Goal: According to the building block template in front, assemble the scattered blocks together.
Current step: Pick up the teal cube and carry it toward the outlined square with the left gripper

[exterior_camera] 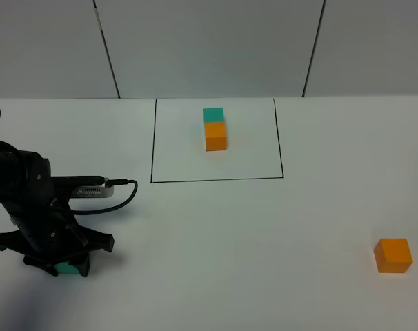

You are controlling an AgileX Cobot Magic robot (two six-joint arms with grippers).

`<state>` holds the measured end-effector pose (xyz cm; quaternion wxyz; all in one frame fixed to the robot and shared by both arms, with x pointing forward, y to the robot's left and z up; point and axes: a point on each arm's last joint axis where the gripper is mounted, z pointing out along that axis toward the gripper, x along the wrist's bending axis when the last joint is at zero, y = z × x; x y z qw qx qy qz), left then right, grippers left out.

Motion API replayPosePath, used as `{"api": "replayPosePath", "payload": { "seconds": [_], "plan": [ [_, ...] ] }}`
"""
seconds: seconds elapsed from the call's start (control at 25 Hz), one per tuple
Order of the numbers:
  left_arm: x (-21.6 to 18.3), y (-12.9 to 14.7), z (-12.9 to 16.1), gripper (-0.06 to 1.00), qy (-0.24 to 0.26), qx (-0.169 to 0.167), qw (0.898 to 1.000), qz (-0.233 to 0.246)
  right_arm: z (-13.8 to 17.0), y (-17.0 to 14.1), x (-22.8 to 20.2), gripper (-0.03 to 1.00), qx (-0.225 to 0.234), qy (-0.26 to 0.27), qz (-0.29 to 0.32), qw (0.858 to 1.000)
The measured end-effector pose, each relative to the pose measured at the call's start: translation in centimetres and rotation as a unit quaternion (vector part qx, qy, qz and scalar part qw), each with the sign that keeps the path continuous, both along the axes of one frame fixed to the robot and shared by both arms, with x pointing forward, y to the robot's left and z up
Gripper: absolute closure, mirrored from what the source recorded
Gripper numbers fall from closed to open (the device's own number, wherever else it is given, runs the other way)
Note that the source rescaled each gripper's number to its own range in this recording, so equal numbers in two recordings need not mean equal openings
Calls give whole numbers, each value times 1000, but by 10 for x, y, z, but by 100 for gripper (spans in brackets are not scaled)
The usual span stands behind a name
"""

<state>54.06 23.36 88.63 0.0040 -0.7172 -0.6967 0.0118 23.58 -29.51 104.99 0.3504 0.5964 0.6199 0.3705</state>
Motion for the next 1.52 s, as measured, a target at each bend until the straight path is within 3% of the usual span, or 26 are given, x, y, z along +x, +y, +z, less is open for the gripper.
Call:
{"api": "replayPosePath", "payload": {
  "seconds": [0.16, 0.32, 0.44, 0.56, 0.84, 0.92, 1.08, 1.28, 1.4, 1.52],
  "plan": [
    [3, 0, 3, 94, 5, 1, 999, -48, 0, 0, 0, 27, 0, 0, 0, 1000],
    [20, -5, 21, 94, -3, -3, 984, -176, 0, 0, 0, 27, 0, 0, 0, 1000],
    [37, -14, 39, 94, -34, -3, 957, -288, 0, 0, 0, 27, 0, 0, 0, 1000],
    [51, -31, 58, 94, -70, 2, 919, -388, 0, 0, 0, 27, 0, 0, 0, 1000],
    [86, -101, 85, 94, -99, 14, 827, -553, 0, 0, 0, 27, 0, 0, 0, 1000],
    [93, -123, 85, 94, -88, 20, 809, -581, 0, 0, 0, 27, 0, 0, 0, 1000],
    [107, -158, 74, 94, -59, 37, 780, -622, 0, 0, 0, 27, 0, 0, 0, 1000],
    [112, -190, 48, 94, -25, 34, 749, -662, 0, 0, 0, 27, 0, 0, 0, 1000],
    [113, -197, 32, 94, -15, 33, 733, -679, 0, 0, 0, 27, 0, 0, 0, 1000],
    [114, -198, 18, 94, -2, 33, 726, -687, 0, 0, 0, 27, 0, 0, 0, 1000]
  ]
}}
